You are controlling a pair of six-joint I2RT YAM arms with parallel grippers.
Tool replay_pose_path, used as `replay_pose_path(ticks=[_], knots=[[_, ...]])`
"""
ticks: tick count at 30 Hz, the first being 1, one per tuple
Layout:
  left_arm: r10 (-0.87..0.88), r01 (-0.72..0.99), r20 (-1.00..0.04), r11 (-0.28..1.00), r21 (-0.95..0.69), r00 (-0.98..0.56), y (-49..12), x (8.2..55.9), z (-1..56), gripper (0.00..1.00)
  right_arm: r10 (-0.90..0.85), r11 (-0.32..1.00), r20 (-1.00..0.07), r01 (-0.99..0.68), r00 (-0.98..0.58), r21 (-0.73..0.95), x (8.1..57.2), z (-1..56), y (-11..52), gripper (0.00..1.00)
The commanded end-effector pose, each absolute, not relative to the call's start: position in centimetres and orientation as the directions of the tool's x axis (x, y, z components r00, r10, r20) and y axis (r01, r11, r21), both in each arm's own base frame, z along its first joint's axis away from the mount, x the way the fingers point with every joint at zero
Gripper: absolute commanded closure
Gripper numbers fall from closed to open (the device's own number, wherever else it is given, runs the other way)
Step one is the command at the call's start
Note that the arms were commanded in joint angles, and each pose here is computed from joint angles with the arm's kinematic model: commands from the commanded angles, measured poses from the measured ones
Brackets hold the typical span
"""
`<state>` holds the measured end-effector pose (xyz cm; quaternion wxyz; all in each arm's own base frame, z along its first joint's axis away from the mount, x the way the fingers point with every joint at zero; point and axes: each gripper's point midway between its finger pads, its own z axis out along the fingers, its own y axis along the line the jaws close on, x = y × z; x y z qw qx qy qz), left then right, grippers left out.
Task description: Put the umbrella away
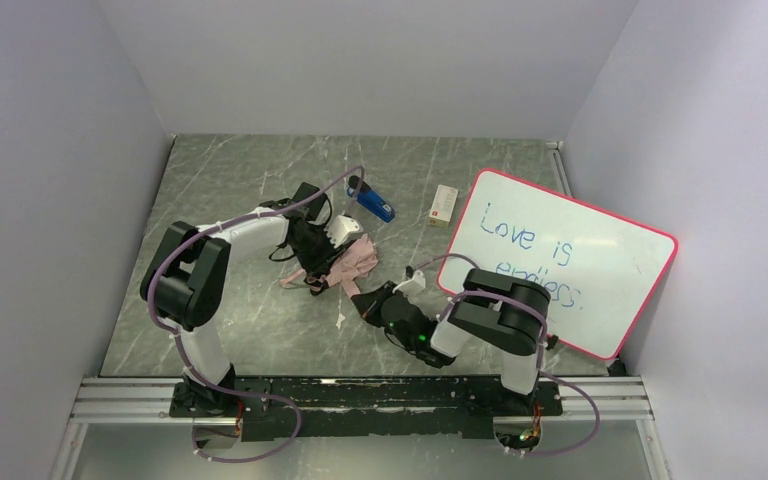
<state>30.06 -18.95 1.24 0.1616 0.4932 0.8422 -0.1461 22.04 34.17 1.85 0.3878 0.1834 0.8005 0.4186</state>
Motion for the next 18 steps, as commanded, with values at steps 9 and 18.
replay_pose_path(ticks=[9,18], knots=[[0.840,0.860,-0.233,0.509,0.025,-0.491,-14.5,30.0,-2.5,0.95,0.624,0.503,-0.537,-0.233,-0.568,0.832,24.1,8.7,37.8,1.00],[0.845,0.866,-0.233,0.500,0.021,-0.482,-14.6,29.8,-2.6,0.95,0.634,0.459,-0.544,-0.299,-0.550,0.837,26.5,11.0,39.0,1.00]])
